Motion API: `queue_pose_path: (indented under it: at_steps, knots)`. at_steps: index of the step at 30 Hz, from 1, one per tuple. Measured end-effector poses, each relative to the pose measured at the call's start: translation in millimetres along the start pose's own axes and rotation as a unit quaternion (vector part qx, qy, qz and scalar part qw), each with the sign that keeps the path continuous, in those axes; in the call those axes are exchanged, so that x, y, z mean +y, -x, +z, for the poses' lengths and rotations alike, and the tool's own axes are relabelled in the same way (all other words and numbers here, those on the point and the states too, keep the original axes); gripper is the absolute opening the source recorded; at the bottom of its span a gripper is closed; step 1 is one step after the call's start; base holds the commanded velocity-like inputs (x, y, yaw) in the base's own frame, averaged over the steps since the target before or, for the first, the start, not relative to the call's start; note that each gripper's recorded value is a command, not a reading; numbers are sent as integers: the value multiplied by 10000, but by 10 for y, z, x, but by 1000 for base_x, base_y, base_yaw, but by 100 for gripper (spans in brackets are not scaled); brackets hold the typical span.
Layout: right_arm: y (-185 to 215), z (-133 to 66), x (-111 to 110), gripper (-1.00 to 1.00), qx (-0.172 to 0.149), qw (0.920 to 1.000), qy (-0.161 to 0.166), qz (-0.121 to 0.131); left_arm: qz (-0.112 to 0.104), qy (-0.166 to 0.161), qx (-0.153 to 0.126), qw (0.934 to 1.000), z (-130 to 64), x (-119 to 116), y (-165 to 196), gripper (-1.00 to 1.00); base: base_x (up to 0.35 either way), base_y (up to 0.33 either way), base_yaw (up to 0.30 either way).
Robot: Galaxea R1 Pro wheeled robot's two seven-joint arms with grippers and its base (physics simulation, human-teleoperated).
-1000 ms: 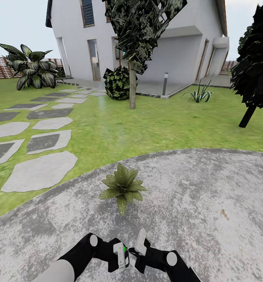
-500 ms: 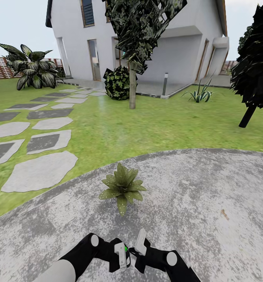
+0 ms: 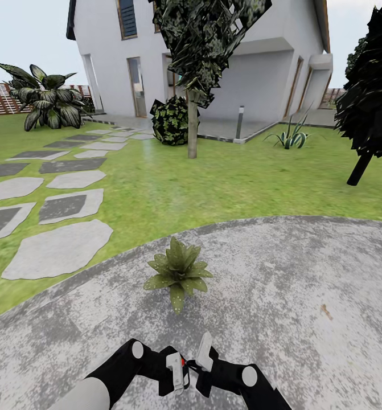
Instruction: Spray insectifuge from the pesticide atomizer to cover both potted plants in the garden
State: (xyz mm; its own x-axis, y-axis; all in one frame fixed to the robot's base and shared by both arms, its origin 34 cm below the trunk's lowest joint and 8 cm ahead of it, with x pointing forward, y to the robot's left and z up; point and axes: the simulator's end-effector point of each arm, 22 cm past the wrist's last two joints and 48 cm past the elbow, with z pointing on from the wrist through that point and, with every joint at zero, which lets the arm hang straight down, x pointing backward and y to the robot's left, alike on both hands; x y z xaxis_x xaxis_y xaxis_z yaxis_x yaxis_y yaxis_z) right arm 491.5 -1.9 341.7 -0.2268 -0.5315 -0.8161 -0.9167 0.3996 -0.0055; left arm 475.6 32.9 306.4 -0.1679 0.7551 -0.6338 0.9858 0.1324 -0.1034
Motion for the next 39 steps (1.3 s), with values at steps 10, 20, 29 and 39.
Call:
queue_pose_path:
  at_steps: [10, 20, 29, 39]
  knots:
    - [-5, 1, 7, -100, 4, 10000, 6, 6, -115, 178, 493, 9986, -328, 170, -661, -100, 0, 0, 0]
    - [-7, 2, 14, 100, 10, 10000, 19, -6, -309, 385, 998, 9938, -782, 309, -1389, -100, 0, 0, 0]
    - [-29, 2, 9, 100, 48, 10000, 0, -8, -737, 270, 1348, 9878, -1035, 59, -2058, -100, 0, 0, 0]
    - [-639, -374, -629, 100, 559, 9916, -1165, 13, -2237, 1702, 722, 9570, -934, 259, -2185, -100, 0, 0, 0]
